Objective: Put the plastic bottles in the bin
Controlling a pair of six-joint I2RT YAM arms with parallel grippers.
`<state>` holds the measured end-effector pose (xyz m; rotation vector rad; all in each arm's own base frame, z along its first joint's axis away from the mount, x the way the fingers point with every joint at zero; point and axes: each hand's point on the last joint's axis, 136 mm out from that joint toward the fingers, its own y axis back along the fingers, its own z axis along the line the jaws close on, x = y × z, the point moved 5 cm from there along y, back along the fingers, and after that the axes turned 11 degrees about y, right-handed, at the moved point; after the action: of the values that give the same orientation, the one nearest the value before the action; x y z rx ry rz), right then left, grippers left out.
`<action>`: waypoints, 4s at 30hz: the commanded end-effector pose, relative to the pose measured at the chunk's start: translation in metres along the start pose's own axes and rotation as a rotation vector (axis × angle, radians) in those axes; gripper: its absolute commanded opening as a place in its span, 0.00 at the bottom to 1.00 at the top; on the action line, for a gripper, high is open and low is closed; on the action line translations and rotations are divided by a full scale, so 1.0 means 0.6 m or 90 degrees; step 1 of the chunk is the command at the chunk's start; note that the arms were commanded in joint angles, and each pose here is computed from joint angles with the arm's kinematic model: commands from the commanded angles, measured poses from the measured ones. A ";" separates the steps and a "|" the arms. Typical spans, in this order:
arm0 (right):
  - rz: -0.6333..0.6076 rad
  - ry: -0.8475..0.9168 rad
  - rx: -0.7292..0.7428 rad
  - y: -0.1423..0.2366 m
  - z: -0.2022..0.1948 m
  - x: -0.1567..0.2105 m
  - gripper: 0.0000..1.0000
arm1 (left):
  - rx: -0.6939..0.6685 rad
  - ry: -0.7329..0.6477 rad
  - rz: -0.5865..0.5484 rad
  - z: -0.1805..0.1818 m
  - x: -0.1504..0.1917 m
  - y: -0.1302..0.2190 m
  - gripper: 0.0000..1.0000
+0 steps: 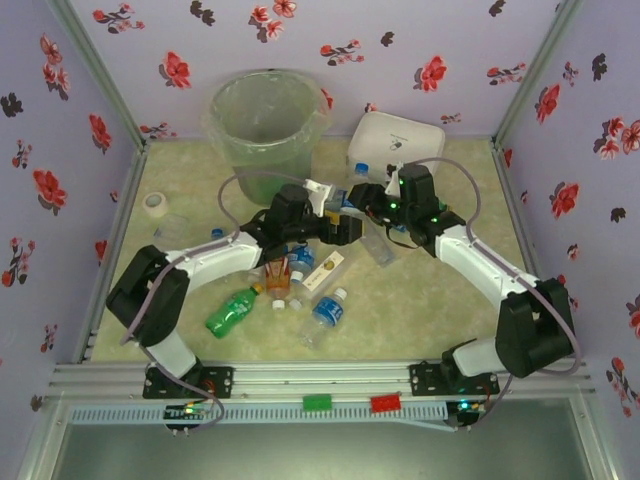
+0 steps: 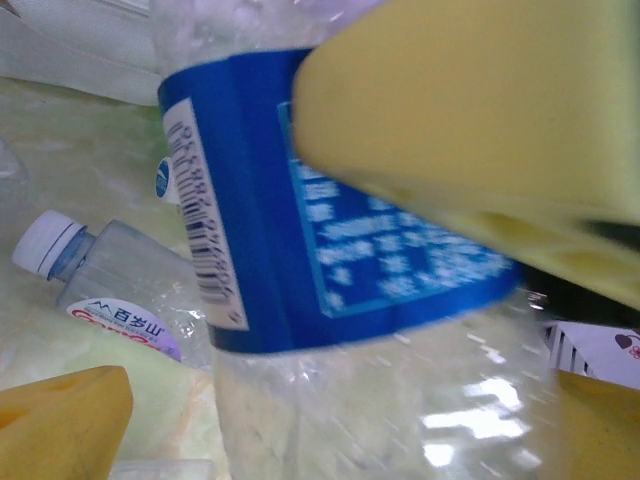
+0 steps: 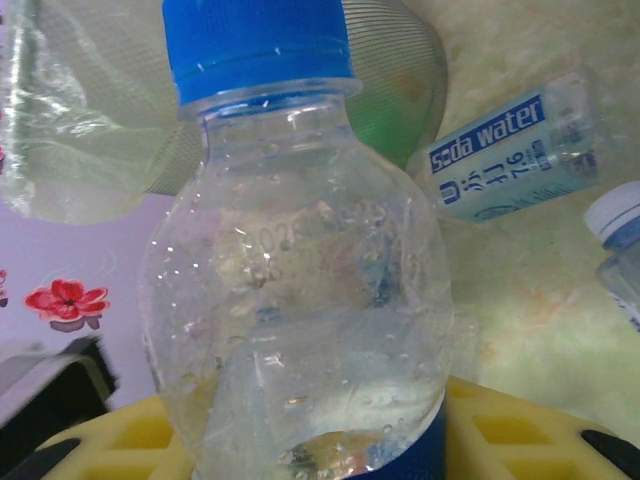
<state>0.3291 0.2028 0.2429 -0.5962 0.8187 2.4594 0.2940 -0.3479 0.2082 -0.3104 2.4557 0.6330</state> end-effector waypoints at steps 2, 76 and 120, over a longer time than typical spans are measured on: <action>-0.011 0.006 -0.033 0.010 0.024 -0.001 0.45 | 0.039 -0.022 -0.013 -0.022 -0.016 -0.011 0.95; -0.011 0.093 0.319 0.107 -0.132 0.030 1.00 | -0.371 -0.180 -0.157 0.060 -0.465 0.256 0.39; 0.117 0.282 0.403 0.056 -0.150 -0.012 1.00 | -0.199 -0.076 -0.347 -0.023 -0.243 0.342 1.00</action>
<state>0.3344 0.1215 0.1954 -0.7945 1.6874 2.0807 0.3355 -0.1661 0.3822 -0.8710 1.9704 0.9088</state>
